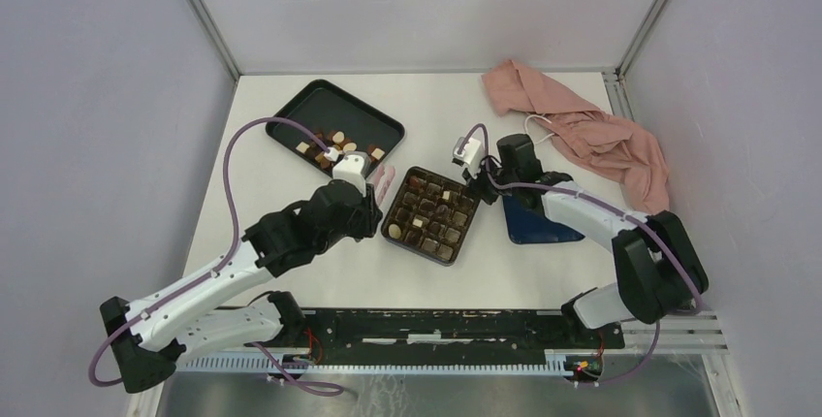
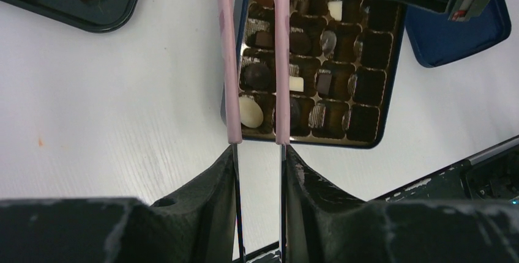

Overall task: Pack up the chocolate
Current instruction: Pick up the packing box from the center of the board, then place the packing box at the center of the board, then pick up the fake chocolate from the plate, then place the fake chocolate in the packing box.

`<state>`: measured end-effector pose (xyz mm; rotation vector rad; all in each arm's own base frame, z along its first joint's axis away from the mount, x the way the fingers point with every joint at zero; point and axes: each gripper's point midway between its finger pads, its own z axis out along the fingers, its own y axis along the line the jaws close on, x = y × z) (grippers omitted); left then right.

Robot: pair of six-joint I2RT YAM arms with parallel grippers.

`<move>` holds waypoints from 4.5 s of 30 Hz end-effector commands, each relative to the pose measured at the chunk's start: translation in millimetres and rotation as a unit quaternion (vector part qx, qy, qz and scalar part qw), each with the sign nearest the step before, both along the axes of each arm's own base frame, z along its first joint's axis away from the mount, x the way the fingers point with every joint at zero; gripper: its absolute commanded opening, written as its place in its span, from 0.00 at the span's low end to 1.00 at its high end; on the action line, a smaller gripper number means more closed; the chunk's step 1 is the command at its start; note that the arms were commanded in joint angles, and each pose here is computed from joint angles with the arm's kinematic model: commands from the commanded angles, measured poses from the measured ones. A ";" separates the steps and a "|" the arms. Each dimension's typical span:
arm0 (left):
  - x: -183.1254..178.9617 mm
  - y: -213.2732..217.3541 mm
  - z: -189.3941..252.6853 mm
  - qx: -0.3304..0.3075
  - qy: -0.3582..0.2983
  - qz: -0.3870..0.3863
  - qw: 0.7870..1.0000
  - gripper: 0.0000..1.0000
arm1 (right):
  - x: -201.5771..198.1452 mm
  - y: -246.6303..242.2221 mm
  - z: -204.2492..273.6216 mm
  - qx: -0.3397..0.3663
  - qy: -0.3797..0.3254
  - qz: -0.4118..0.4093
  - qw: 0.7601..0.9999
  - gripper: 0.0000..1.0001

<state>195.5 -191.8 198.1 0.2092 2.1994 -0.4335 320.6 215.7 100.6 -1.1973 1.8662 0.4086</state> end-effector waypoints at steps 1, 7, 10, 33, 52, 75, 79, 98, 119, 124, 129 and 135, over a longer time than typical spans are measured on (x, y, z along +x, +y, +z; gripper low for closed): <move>18.0 -4.3 12.6 -0.008 -0.032 0.012 0.999 0.37 | 3.7 21.7 11.4 0.074 0.035 0.022 0.996 0.00; 39.5 -1.7 7.9 -0.030 -0.011 0.010 0.999 0.38 | 5.1 13.9 -15.3 0.070 0.093 0.015 0.993 0.04; 55.8 7.5 -3.5 -0.045 0.012 0.018 0.999 0.38 | 4.7 11.0 -22.2 0.074 0.116 0.014 0.990 0.14; 179.5 134.5 -56.8 -0.007 0.164 0.151 0.975 0.37 | -11.7 6.4 121.5 0.150 -0.038 0.168 0.974 0.68; 225.2 160.5 -84.5 0.026 0.230 0.179 0.956 0.38 | -11.8 -0.6 59.4 0.118 0.030 0.147 0.982 0.68; 224.6 157.1 -110.7 0.029 0.270 0.165 0.948 0.37 | -12.9 -0.9 46.0 0.110 0.046 0.153 0.981 0.68; 224.1 158.5 -115.1 0.035 0.277 0.167 0.946 0.35 | -12.6 -0.7 45.9 0.110 0.045 0.154 0.981 0.68; 215.9 168.8 -72.5 0.049 0.221 0.184 0.957 0.02 | -15.6 0.5 44.2 0.113 0.049 0.163 0.979 0.68; 68.5 71.7 28.9 -0.181 0.086 0.004 0.980 0.02 | -45.2 2.2 78.8 0.116 -0.112 0.260 0.952 0.69; 21.7 52.7 43.6 -0.219 0.076 -0.045 0.972 0.02 | -59.0 -0.2 95.9 0.099 -0.146 0.299 0.938 0.71; -15.7 43.8 49.5 -0.242 0.075 -0.076 0.964 0.02 | -70.2 -1.6 98.6 0.104 -0.146 0.302 0.936 0.72; -37.8 35.7 57.5 -0.272 0.074 -0.097 0.954 0.02 | -74.5 -7.2 76.6 0.103 -0.147 0.275 0.944 0.77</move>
